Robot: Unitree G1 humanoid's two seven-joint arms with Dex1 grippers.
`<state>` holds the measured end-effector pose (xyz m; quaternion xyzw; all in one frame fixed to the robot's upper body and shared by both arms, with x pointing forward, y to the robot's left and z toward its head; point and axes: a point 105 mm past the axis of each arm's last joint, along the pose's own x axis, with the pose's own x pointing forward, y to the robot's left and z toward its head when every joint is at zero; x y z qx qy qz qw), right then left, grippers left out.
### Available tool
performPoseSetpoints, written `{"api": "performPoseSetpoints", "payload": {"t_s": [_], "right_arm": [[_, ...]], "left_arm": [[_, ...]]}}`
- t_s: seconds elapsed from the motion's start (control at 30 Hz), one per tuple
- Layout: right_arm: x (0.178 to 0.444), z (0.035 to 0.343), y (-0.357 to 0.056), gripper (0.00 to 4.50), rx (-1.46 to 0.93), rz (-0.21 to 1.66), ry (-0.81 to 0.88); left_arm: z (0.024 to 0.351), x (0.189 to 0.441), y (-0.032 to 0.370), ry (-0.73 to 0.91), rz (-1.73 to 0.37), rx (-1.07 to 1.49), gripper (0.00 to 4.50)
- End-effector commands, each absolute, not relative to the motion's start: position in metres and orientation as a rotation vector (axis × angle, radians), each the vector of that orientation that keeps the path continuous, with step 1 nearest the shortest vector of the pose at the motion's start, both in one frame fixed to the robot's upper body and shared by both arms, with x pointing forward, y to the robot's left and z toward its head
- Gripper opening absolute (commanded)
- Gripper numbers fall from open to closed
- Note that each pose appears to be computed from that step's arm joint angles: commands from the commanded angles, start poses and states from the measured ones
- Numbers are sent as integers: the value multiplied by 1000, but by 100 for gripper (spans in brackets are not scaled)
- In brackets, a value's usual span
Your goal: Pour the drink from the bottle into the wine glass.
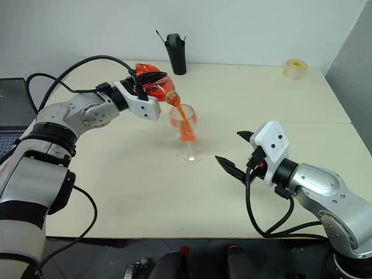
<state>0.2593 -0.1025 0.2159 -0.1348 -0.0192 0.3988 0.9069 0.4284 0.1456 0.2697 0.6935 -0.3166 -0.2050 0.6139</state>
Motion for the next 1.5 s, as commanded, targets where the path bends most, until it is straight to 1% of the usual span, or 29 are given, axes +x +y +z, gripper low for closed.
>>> {"api": "performPoseSetpoints", "payload": {"t_s": [0.03,0.33,0.67,1.2,1.27,1.37,1.5], "right_arm": [[256,227,-101,450,-301,831,-100],[256,231,-98,450,-296,833,-123],[260,234,-100,450,-300,812,-141],[260,234,-98,450,-304,825,-142],[261,234,-98,450,-304,825,-143],[261,235,-97,450,-305,828,-145],[262,237,-95,450,-307,841,-154]], "left_arm": [[298,424,143,-823,-406,1611,92],[300,423,141,-851,-402,1637,92],[299,426,146,-831,-380,1663,92],[295,427,151,-816,-371,1657,92],[293,425,148,-816,-402,1594,92],[291,425,148,-767,-430,1413,92],[280,422,145,-705,-530,1194,92]]}}
